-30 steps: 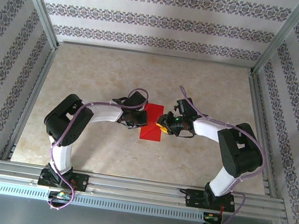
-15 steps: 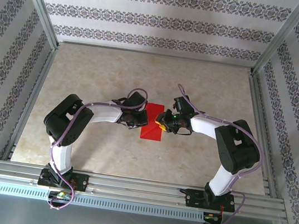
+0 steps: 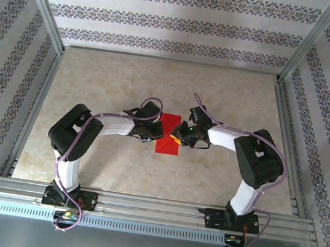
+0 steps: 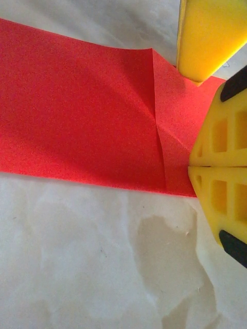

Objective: Fold a paper plane with a square sheet of paper (pick it up from the middle)
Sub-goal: Pick up the paper from the center of the table.

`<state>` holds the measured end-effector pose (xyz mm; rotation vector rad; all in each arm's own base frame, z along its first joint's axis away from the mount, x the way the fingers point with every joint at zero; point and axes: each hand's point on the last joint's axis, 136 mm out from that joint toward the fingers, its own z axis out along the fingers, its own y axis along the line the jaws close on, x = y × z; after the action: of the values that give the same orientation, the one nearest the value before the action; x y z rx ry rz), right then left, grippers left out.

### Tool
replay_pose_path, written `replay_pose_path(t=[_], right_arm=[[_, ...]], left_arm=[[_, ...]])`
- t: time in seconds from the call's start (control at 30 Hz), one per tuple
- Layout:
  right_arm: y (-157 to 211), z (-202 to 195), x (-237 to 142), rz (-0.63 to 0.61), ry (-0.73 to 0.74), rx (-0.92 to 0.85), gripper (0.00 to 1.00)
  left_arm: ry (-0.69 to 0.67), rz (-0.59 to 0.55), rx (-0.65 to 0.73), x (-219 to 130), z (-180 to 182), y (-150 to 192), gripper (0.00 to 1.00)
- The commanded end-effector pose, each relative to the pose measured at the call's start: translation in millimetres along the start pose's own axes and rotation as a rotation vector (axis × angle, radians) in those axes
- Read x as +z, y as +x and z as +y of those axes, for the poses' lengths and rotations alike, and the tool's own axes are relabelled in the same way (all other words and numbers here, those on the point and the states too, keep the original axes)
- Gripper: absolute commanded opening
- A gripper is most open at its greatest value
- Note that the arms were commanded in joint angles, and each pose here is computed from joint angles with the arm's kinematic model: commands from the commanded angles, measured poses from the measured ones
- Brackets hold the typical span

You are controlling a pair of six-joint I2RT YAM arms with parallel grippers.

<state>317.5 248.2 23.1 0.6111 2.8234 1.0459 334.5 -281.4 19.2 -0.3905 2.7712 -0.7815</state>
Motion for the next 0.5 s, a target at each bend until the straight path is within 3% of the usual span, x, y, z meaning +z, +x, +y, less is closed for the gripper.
replay_pose_path(t=[0.0,0.47], right_arm=[[2.1,8.2,3.8,0.019,-0.021,-0.011,0.27],[8.2,14.5,6.4,0.032,-0.082,-0.028,0.23]], left_arm=[[-0.083,0.042,-0.046,8.6,30.0,12.3,0.07],[-0.09,0.038,-0.046,7.0,29.3,10.8,0.07]])
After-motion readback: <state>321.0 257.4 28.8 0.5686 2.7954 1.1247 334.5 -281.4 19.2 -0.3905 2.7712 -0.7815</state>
